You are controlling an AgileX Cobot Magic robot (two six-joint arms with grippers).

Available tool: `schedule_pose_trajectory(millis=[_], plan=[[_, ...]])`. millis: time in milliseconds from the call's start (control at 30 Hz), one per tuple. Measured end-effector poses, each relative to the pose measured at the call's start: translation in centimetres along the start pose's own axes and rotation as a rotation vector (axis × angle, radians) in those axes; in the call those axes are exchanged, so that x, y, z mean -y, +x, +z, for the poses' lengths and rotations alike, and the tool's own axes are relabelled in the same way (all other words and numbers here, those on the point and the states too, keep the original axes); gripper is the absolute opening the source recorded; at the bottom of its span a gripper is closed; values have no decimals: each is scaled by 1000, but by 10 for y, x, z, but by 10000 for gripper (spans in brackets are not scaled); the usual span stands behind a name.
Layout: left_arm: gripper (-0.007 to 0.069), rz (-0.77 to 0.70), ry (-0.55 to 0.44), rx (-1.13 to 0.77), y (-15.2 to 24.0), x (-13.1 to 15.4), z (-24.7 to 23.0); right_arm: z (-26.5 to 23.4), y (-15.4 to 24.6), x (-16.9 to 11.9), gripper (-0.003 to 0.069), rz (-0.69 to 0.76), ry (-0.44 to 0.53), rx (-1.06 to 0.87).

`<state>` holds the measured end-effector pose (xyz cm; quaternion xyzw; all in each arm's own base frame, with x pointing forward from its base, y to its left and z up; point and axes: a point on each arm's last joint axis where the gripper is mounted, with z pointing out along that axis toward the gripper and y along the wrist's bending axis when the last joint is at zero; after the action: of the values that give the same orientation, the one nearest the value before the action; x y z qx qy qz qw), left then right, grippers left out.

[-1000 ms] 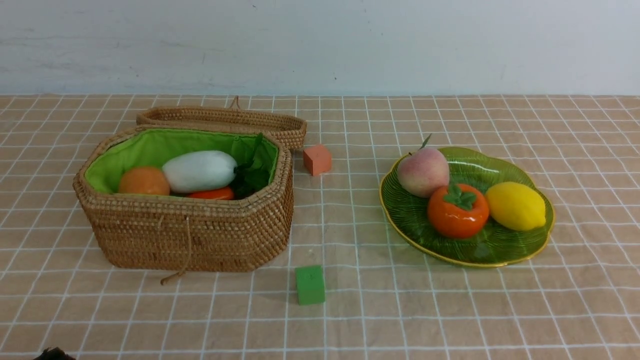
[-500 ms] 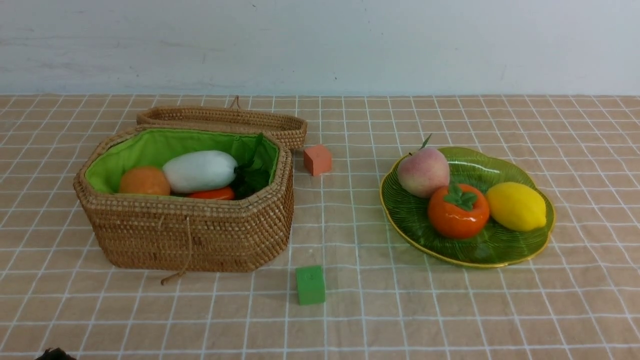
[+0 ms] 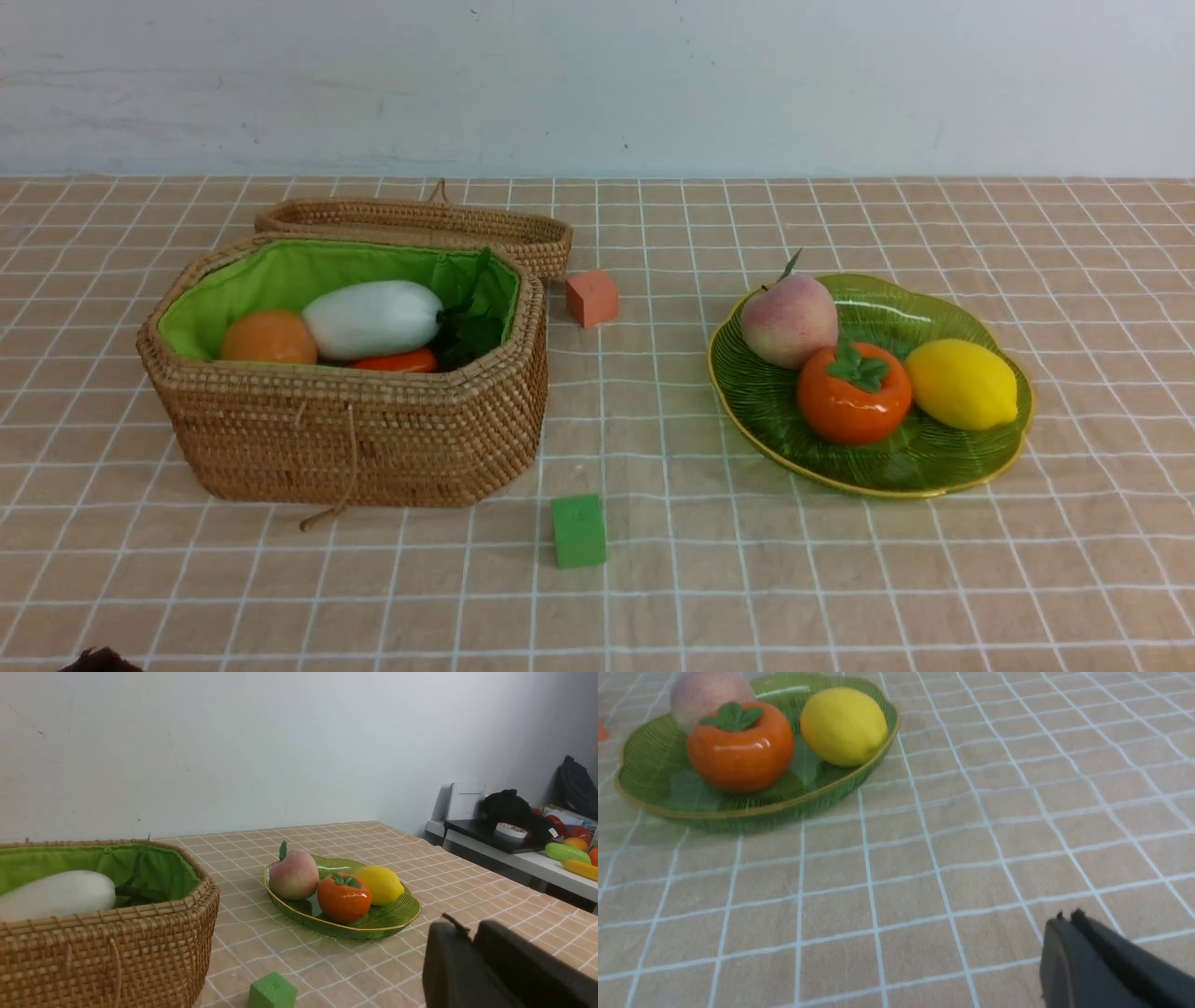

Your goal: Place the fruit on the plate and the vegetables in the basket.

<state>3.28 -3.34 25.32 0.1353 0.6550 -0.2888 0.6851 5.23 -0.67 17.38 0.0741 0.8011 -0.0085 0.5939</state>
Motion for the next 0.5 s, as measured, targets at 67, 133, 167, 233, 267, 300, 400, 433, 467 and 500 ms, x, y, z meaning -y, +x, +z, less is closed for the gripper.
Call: schedule_pose_trajectory(millis=[67, 133, 167, 233, 267, 300, 400, 433, 467, 500], plan=[[70, 0, 1, -1, 0, 0, 0, 0, 0, 0, -18, -9, -1, 3], [71, 0, 1, -1, 0, 0, 0, 0, 0, 0, -18, -13, -3, 3], [74, 0, 1, -2, 0, 0, 0, 0, 0, -1, -18, -18, -5, 3], [76, 0, 0, -1, 0, 0, 0, 0, 0, -1, -17, -22, -7, 2], [76, 0, 0, -1, 0, 0, 0, 0, 0, -1, -17, -24, -7, 2], [77, 0, 0, -1, 0, 0, 0, 0, 0, -1, -17, -25, -7, 2], [79, 0, 0, -1, 0, 0, 0, 0, 0, -1, -15, -23, -7, 2], [80, 0, 0, -1, 0, 0, 0, 0, 0, -1, -14, -23, -7, 2], [80, 0, 0, -1, 0, 0, 0, 0, 0, -1, -13, -25, -7, 2], [80, 0, 0, -1, 0, 0, 0, 0, 0, -1, -13, -24, -8, 2]])
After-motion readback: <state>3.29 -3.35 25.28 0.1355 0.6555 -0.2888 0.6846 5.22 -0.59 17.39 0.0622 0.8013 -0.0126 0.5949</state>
